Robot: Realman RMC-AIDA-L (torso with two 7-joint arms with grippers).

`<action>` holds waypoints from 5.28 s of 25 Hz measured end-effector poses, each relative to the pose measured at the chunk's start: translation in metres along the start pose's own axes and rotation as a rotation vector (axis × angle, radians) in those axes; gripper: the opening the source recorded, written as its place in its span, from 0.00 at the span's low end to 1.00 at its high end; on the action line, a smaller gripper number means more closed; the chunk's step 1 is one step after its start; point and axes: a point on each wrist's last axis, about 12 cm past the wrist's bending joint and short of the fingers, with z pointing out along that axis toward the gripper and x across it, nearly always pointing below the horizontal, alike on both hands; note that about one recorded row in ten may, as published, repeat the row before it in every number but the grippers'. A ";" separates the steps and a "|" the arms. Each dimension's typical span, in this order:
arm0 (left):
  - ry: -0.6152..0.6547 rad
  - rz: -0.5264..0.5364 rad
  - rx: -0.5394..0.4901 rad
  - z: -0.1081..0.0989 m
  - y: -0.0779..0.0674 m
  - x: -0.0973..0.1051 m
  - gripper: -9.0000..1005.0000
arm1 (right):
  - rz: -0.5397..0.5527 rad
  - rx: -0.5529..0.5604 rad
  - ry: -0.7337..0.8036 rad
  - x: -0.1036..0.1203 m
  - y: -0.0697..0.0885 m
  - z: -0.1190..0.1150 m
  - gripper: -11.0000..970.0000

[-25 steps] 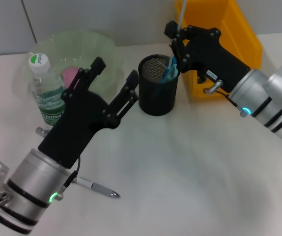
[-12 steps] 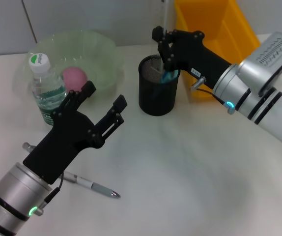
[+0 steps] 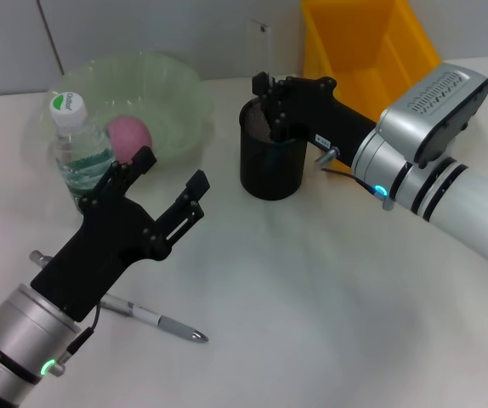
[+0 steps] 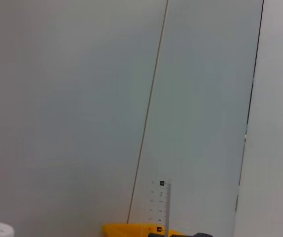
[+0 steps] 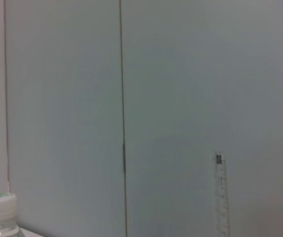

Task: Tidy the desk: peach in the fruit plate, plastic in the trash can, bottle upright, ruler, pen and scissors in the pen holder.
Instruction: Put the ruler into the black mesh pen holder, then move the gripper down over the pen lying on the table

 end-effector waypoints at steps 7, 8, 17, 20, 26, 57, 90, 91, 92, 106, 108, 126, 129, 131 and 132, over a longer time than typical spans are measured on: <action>0.023 -0.005 -0.003 -0.006 0.007 0.000 0.79 | 0.037 -0.001 0.016 0.003 -0.002 -0.003 0.15; 0.025 -0.003 -0.001 -0.006 0.007 0.000 0.79 | 0.041 -0.001 0.017 0.003 -0.003 -0.004 0.15; 0.043 0.000 0.012 -0.009 0.009 0.001 0.79 | 0.070 -0.004 -0.007 0.004 -0.003 -0.011 0.26; 0.049 0.003 0.008 -0.012 0.012 0.001 0.79 | 0.086 -0.013 -0.042 0.004 -0.002 -0.018 0.36; 0.072 0.018 0.032 -0.018 0.016 -0.001 0.79 | 0.216 -0.123 -0.167 -0.010 -0.021 -0.059 0.61; 0.452 0.048 0.301 -0.027 0.074 -0.077 0.79 | 0.129 -0.617 0.353 -0.042 -0.043 -0.134 0.68; 1.254 1.150 0.990 0.127 0.008 -0.116 0.79 | 0.294 -0.575 0.456 -0.038 -0.045 -0.137 0.67; 1.254 1.150 0.990 0.127 0.008 -0.116 0.79 | 0.294 -0.572 0.455 -0.037 -0.045 -0.136 0.67; 1.270 1.170 1.000 0.129 0.007 -0.111 0.78 | 0.293 -0.569 0.456 -0.036 -0.045 -0.135 0.67; 1.356 1.215 1.040 0.136 0.003 -0.078 0.78 | 0.284 -0.561 0.473 -0.032 -0.044 -0.131 0.66; 1.371 1.200 1.031 0.135 0.004 -0.076 0.78 | 0.282 -0.563 0.474 -0.032 -0.043 -0.132 0.66; 1.395 1.178 0.995 0.137 0.003 -0.075 0.74 | 0.171 -0.629 0.482 -0.025 -0.037 -0.131 0.65; 1.397 1.174 0.989 0.138 0.002 -0.075 0.73 | 0.169 -0.629 0.482 -0.026 -0.038 -0.131 0.65; 1.399 1.176 0.990 0.138 0.001 -0.074 0.72 | 0.167 -0.627 0.482 -0.026 -0.038 -0.131 0.65; 1.400 1.177 0.991 0.138 0.001 -0.074 0.72 | 0.166 -0.625 0.481 -0.026 -0.039 -0.131 0.65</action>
